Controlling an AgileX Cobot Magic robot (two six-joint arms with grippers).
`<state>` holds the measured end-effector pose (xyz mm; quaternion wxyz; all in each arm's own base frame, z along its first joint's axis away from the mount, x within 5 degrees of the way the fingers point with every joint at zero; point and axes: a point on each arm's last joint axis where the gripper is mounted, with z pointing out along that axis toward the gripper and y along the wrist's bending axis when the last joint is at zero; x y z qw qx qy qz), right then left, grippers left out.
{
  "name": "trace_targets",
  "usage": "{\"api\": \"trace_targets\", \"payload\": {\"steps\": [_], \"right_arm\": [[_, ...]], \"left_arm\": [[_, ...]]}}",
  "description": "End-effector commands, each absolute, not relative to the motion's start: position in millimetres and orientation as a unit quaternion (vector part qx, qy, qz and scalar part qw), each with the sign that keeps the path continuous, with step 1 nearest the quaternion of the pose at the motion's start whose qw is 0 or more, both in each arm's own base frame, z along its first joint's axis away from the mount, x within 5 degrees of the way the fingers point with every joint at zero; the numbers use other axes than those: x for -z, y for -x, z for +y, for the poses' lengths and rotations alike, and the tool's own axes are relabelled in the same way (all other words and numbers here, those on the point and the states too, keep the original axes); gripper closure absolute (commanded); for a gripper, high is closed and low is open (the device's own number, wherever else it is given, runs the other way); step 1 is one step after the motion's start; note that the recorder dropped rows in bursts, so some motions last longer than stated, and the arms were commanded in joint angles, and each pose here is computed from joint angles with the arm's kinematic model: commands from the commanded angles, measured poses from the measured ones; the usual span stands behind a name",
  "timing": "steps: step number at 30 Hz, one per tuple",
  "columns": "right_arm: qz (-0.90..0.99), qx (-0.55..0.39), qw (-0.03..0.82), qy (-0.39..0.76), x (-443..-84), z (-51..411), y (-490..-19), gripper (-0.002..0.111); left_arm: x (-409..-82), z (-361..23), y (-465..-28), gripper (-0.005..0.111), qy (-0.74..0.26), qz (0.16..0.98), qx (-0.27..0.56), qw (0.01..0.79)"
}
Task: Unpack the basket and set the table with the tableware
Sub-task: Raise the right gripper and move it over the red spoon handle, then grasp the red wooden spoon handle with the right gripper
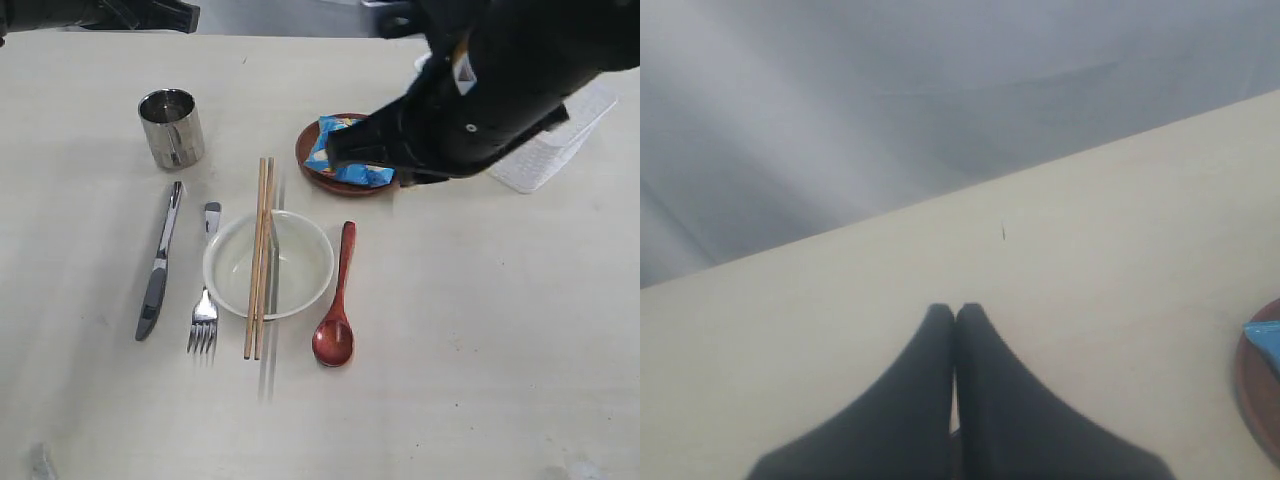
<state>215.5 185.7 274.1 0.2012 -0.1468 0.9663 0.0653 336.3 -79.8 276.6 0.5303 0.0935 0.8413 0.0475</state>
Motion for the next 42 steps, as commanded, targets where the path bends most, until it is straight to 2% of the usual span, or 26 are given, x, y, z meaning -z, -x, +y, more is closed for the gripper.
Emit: {"api": "trace_targets", "payload": {"steps": [1, 2, 4, 13, 27, 42], "right_arm": [[0.981, -0.113, 0.138, 0.073, -225, 177, -216, 0.092], [0.981, -0.135, 0.128, 0.059, -211, 183, -216, 0.075], [0.982, -0.139, 0.118, 0.052, -197, 189, -221, 0.062], [0.986, -0.127, 0.106, 0.027, -157, 200, -237, 0.066], [0.982, -0.139, 0.129, 0.023, -143, 206, -246, 0.066], [0.974, -0.154, 0.164, 0.038, -145, 209, -251, 0.066]], "left_arm": [[-276, -81, -334, 0.107, -0.095, 0.842, -0.045, 0.529], [-276, -81, -334, 0.107, -0.095, 0.842, -0.045, 0.529], [-276, -81, -334, 0.107, -0.095, 0.842, -0.045, 0.529], [-276, -81, -334, 0.107, -0.095, 0.842, -0.045, 0.529], [-276, -81, -334, 0.107, -0.097, 0.842, -0.042, 0.529], [-276, -81, -334, 0.107, -0.097, 0.842, -0.042, 0.529]]}}
